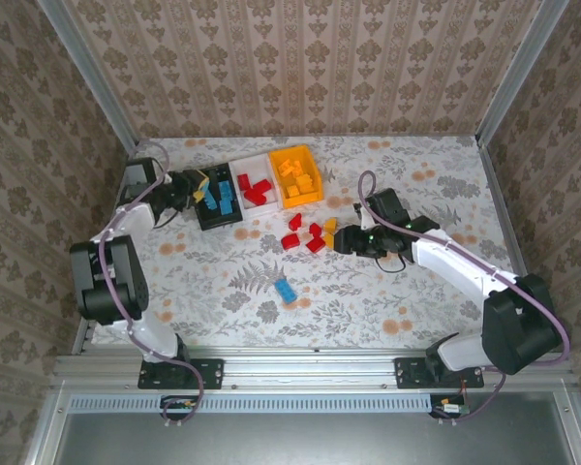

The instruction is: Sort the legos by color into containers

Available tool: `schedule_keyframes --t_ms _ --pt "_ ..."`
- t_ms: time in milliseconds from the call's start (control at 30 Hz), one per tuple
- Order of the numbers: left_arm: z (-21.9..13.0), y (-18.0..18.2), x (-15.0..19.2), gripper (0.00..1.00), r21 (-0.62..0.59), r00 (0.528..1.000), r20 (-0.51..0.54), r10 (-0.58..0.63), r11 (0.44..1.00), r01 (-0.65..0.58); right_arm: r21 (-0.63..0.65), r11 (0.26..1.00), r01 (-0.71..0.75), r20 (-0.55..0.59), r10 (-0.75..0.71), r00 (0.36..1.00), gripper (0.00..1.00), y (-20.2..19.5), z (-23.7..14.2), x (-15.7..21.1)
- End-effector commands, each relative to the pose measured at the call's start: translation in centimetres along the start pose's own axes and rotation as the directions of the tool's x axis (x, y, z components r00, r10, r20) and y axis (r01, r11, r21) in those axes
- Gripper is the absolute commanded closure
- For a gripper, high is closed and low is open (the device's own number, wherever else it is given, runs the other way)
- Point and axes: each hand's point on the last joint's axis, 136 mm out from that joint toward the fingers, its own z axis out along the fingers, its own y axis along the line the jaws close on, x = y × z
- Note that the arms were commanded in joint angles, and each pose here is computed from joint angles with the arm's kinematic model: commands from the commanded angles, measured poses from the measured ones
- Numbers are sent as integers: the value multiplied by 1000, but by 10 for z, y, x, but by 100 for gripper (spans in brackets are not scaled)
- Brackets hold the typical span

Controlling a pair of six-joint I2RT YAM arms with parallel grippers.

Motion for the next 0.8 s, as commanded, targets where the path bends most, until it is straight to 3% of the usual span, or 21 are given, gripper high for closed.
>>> schedule_keyframes --t_ms 0,133,233,500,767 --pt "10 -23 -5 71 107 997 -15 -72 992 73 0 1000 -12 14 12 1000 42 -2 -1 0" --pt "19 -11 -7 67 91 994 -18 -107 990 109 -2 1000 -13 12 13 1000 42 -3 0 0" --pt "21 -5 -7 55 81 992 -15 -124 989 125 4 1000 -11 12 11 1000 42 -4 0 1" --pt "22 -3 -6 44 86 992 -26 -127 988 129 3 1000 -12 16 12 1000 42 -4 0 1" --pt "19 0 -7 41 91 991 -20 -132 987 133 5 1000 -11 17 11 1000 42 -5 -1 3"
